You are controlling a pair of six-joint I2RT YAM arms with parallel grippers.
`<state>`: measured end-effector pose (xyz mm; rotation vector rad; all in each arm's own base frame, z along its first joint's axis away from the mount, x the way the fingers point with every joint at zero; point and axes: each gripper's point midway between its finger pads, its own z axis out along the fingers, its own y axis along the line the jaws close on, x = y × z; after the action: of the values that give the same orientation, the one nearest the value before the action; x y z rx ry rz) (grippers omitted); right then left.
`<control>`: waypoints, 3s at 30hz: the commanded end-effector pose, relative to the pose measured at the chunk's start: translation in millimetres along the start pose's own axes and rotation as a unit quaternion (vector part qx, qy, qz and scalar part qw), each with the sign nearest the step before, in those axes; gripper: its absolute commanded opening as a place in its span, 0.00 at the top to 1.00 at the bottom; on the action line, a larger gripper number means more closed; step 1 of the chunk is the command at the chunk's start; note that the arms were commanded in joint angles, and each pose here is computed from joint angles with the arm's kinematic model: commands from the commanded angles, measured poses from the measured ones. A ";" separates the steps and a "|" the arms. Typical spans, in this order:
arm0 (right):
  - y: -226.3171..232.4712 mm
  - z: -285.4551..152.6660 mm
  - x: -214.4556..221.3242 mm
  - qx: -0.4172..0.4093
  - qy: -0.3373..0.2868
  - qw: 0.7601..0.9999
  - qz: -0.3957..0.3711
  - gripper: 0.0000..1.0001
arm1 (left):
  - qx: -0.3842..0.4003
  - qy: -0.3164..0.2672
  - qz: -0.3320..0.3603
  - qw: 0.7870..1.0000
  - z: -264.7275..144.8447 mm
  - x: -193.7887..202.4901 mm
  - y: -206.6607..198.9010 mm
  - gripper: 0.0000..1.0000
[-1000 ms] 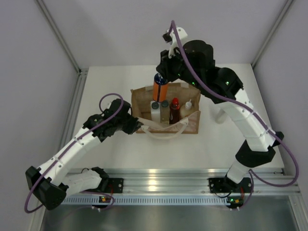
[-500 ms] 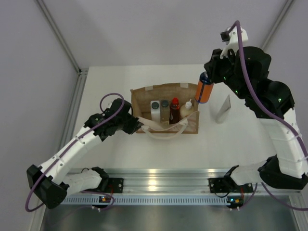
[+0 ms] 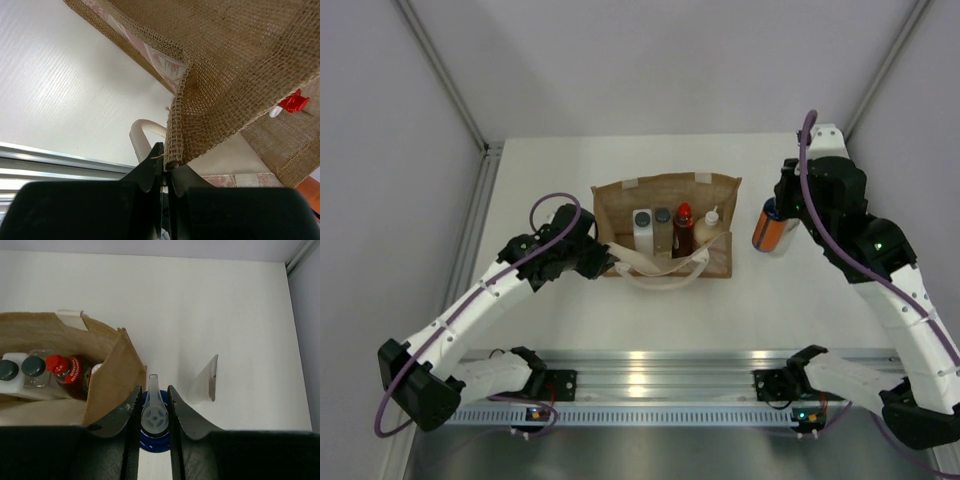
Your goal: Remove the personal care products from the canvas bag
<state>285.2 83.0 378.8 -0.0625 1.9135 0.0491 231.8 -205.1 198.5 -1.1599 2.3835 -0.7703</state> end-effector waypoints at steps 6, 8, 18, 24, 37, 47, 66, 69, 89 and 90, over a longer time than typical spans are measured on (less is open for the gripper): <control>-11.6 9.6 -5.9 0.002 -0.130 0.988 0.077 1.00 | -0.007 0.015 -0.001 1.000 -3.2 5.1 -0.7 1.00; -14.1 13.4 -1.3 0.003 -0.136 0.988 0.079 1.00 | -0.005 0.015 0.000 1.000 -4.4 5.0 -1.5 1.00; -17.3 44.6 62.2 -0.010 -0.141 0.988 0.060 1.00 | 0.005 0.017 0.004 1.000 -10.2 5.2 -2.9 1.00; -18.9 73.3 111.9 -0.012 -0.085 0.995 0.055 1.00 | 0.007 0.019 0.007 1.000 -11.2 5.9 -3.4 1.00; -29.5 72.3 137.6 0.007 -0.089 0.995 0.051 0.33 | 0.001 0.021 0.020 1.000 -7.1 6.7 -2.9 1.00; -8.8 39.1 45.9 -0.054 -0.131 0.988 0.063 0.34 | -0.008 0.025 0.018 0.999 -3.1 8.7 2.0 1.00; 192.5 33.8 23.8 -0.209 0.015 0.974 0.088 0.46 | -0.009 0.013 0.001 1.000 -3.2 4.6 4.7 1.00; 219.4 38.1 32.5 -0.219 0.034 0.972 0.082 0.47 | -0.007 0.011 -0.001 1.000 -3.9 4.0 4.2 1.00; 226.5 79.0 83.1 -0.094 0.158 0.982 -0.032 0.55 | -0.009 0.015 0.008 1.000 -3.3 5.2 6.9 1.00; 221.1 79.4 85.9 -0.084 0.162 0.982 -0.040 0.55 | -0.010 0.015 0.008 1.000 -3.0 5.3 7.5 1.00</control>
<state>314.2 324.8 260.4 -0.2946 2.2330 0.2509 230.2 -207.0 203.4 -1.1205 2.3960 -0.7861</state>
